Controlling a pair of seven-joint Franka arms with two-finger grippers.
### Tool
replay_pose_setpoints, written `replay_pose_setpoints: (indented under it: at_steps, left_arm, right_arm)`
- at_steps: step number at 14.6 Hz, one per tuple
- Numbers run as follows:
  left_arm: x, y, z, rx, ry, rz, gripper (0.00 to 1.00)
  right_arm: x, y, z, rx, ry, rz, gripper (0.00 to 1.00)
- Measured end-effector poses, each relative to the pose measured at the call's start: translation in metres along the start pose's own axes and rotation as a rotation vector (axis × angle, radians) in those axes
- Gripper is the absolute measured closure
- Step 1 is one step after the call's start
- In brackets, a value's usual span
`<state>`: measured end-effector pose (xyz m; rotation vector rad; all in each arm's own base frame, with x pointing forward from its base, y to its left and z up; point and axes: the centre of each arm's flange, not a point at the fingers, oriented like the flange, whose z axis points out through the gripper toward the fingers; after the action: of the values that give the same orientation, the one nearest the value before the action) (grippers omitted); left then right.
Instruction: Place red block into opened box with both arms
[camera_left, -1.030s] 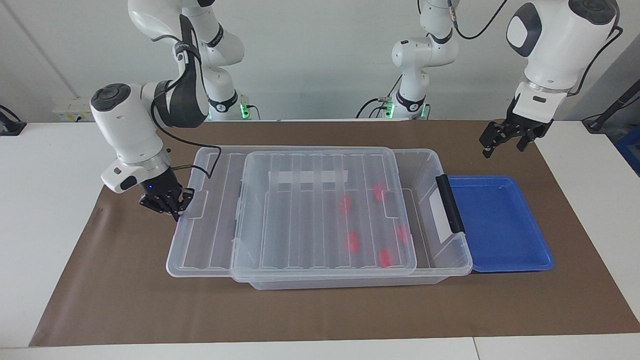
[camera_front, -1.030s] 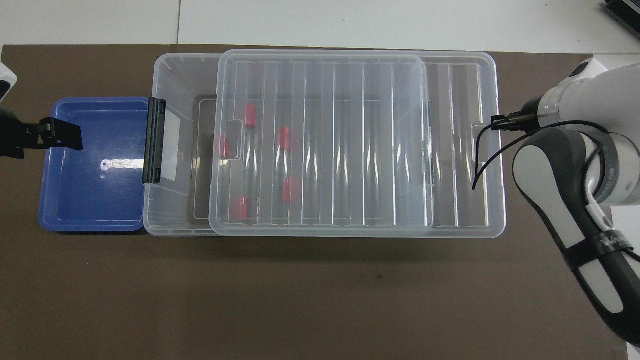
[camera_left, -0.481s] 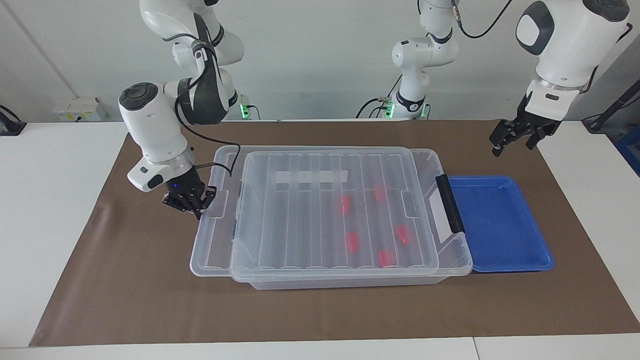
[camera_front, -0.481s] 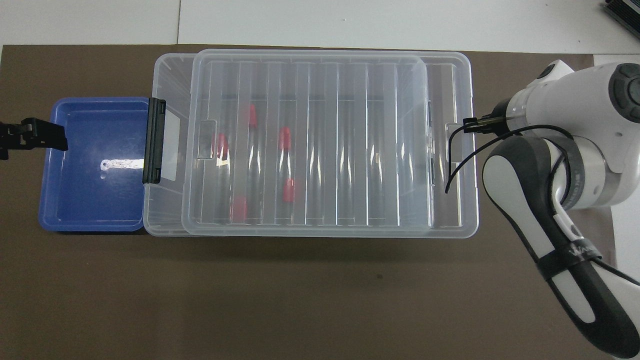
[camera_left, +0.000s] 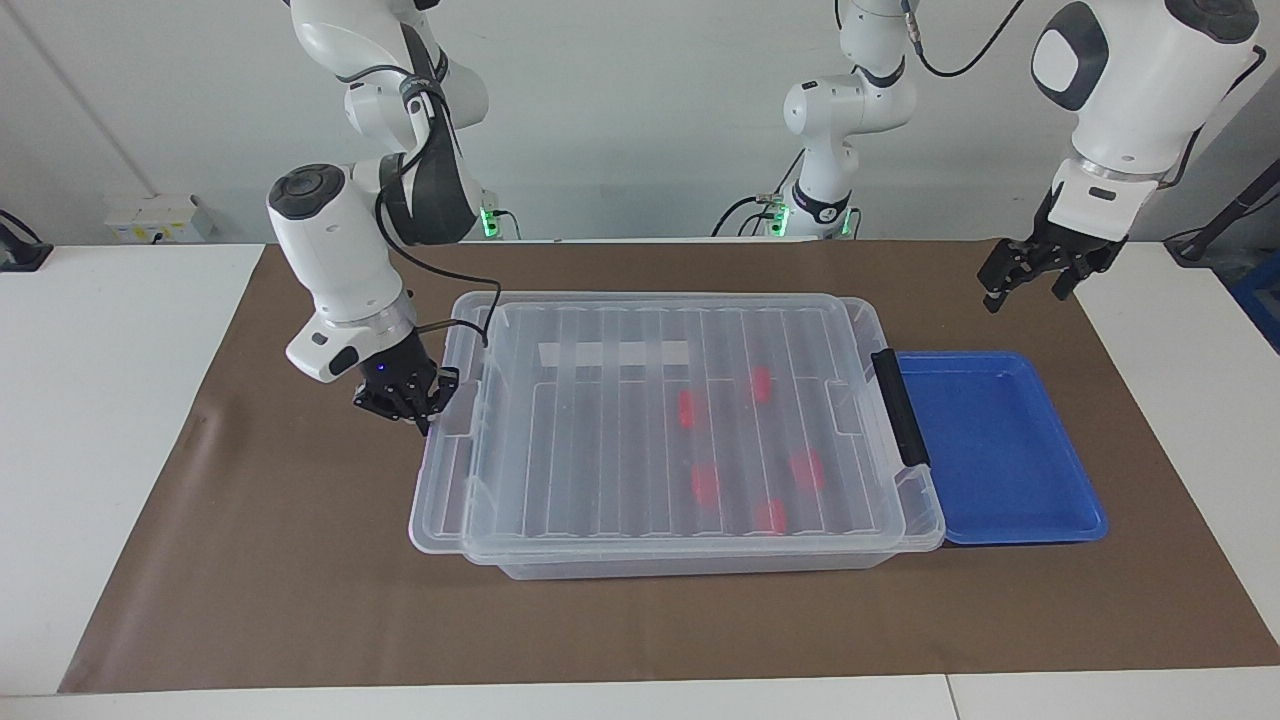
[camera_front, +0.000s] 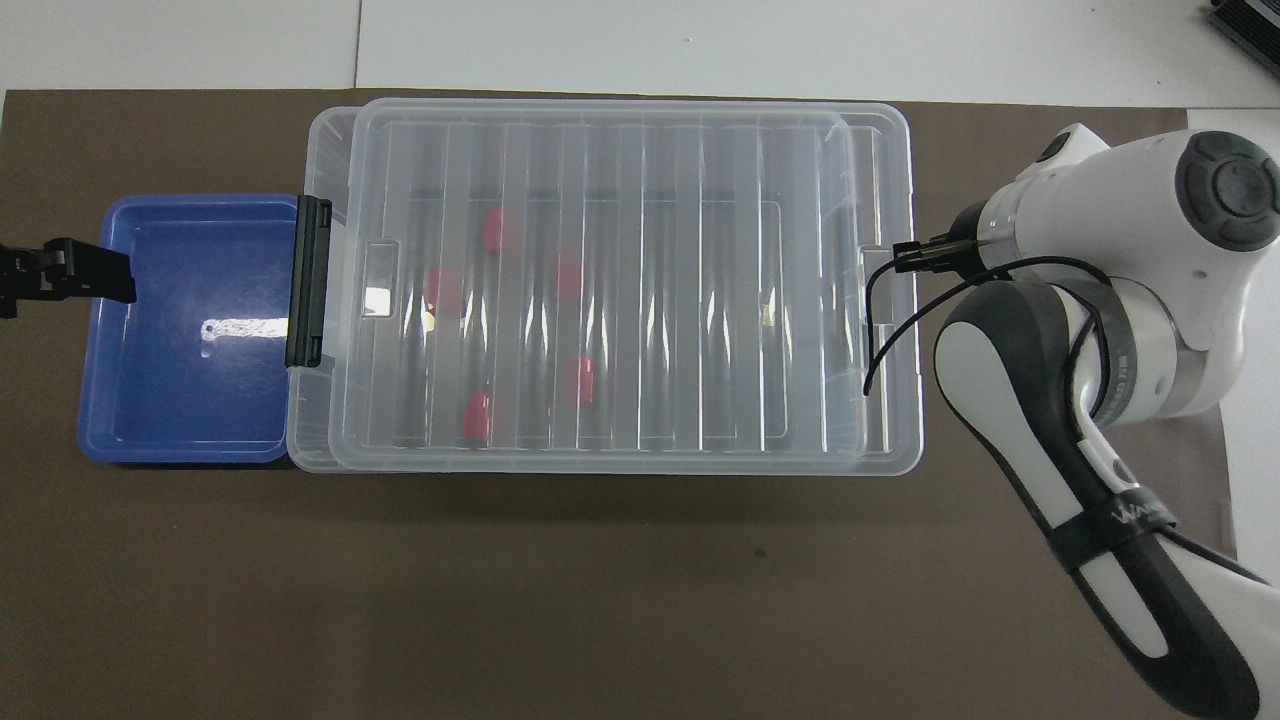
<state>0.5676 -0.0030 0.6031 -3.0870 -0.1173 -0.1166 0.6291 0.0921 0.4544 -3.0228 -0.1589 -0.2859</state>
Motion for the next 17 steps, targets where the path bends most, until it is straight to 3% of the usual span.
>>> replay_pose_setpoints:
  at_steps: [17]
  left_arm:
    - [-0.004,0.009,0.002,-0.082,-0.037,-0.003,0.0]
  right_arm:
    - [-0.002,-0.018,0.003,0.077,-0.006,0.038,0.99]
